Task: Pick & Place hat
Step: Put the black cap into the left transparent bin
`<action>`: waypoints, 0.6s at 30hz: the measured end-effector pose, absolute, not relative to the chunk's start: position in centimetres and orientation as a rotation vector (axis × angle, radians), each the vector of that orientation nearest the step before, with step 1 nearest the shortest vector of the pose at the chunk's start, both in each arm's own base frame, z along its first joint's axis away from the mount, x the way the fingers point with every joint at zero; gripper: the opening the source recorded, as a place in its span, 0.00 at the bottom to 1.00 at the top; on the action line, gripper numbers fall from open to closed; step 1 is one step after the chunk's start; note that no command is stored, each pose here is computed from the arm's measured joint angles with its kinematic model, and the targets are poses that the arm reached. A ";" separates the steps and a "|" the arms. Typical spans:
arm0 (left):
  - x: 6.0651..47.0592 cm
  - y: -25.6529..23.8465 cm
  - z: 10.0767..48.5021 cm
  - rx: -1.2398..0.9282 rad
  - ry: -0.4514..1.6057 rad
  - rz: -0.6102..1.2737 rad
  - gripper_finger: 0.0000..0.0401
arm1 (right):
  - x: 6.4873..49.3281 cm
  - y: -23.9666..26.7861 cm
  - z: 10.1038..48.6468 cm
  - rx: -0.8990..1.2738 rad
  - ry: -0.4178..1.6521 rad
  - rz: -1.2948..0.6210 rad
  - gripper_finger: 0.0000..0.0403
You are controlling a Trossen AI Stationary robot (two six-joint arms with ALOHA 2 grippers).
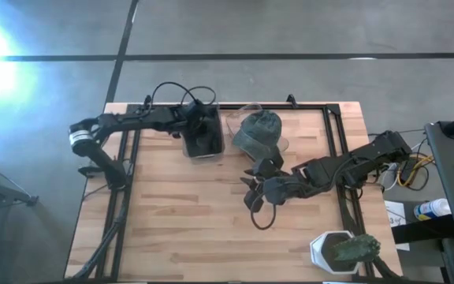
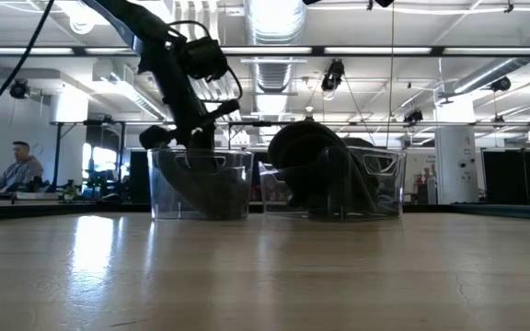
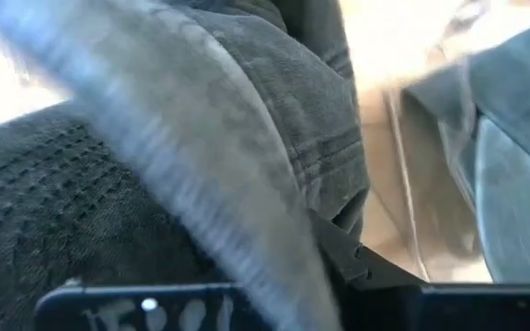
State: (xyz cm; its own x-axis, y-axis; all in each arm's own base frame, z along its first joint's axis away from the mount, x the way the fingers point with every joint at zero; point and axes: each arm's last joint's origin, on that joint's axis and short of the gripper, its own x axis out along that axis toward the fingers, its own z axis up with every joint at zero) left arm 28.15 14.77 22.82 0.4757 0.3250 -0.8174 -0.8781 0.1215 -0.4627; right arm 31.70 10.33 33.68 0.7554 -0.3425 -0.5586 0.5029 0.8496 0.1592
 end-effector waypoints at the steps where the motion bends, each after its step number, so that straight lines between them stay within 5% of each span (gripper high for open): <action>1: 28.0 14.6 23.2 -1.101 0.616 0.944 0.07 | 31.7 10.3 33.7 0.310 0.544 -0.469 0.29; 8: 25.4 12.6 28.2 -0.932 0.525 0.896 0.09 | 31.7 10.3 33.7 0.308 0.549 -0.464 0.29; 18: 21.6 8.6 30.9 -0.875 0.618 0.827 0.32 | 32.1 8.8 33.8 0.365 0.624 -0.359 0.29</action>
